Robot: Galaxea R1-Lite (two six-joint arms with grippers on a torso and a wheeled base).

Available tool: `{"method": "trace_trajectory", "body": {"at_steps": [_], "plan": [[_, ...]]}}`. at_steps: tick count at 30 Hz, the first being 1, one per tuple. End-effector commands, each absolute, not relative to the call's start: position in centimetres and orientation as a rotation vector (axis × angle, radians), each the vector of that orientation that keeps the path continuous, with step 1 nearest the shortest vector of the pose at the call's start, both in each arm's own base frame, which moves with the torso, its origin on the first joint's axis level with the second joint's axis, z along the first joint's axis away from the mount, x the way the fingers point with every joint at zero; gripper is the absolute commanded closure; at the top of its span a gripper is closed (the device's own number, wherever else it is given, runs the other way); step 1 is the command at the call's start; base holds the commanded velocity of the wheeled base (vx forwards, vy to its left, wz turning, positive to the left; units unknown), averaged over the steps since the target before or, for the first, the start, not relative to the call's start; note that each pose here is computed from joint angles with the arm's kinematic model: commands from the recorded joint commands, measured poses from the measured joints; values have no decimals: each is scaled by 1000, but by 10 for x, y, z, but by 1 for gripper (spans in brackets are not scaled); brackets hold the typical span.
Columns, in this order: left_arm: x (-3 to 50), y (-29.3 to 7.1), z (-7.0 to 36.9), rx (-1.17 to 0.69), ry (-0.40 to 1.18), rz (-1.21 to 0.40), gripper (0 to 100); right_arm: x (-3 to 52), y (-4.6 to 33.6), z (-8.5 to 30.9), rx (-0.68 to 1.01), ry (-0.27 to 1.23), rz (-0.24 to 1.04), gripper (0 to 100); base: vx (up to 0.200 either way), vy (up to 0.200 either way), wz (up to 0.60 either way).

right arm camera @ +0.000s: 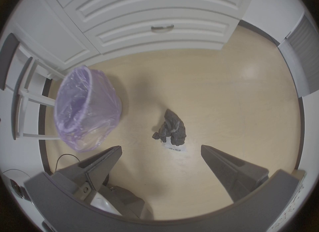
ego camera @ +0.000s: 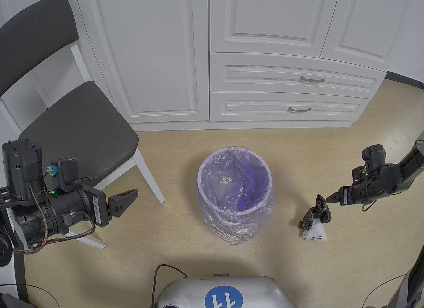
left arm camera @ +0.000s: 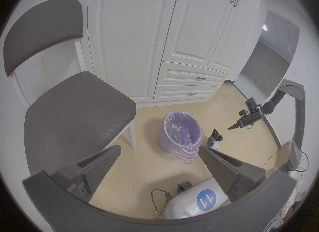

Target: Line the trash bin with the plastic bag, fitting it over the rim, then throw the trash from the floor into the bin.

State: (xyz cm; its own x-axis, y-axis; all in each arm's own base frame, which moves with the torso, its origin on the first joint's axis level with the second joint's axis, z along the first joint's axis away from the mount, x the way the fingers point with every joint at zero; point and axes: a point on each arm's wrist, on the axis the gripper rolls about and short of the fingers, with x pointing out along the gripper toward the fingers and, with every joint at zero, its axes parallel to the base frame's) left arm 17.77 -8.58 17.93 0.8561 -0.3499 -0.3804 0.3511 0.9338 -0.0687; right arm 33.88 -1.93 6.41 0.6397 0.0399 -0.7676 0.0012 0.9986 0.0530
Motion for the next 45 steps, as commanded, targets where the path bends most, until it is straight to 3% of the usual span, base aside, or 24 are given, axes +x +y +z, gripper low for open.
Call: {"method": "trace_trajectory", "body": {"at_steps": [1, 8, 21, 34, 45], "plan": [[179, -86, 178, 4, 405, -367, 0, 371, -29, -9, 75, 972, 3, 0, 0, 0, 0], [181, -86, 176, 6, 417, -360, 0, 418, -31, -58, 132, 902, -26, 0, 0, 0, 0], [190, -90, 166, 14, 448, -353, 0, 487, -40, -65, 279, 976, -40, 0, 0, 0, 0], [197, -93, 153, 20, 438, -357, 0, 491, -30, -81, 257, 1109, -40, 0, 0, 0, 0], [198, -94, 150, 24, 451, -358, 0, 495, -29, -87, 217, 1108, -73, 0, 0, 0, 0]]}}
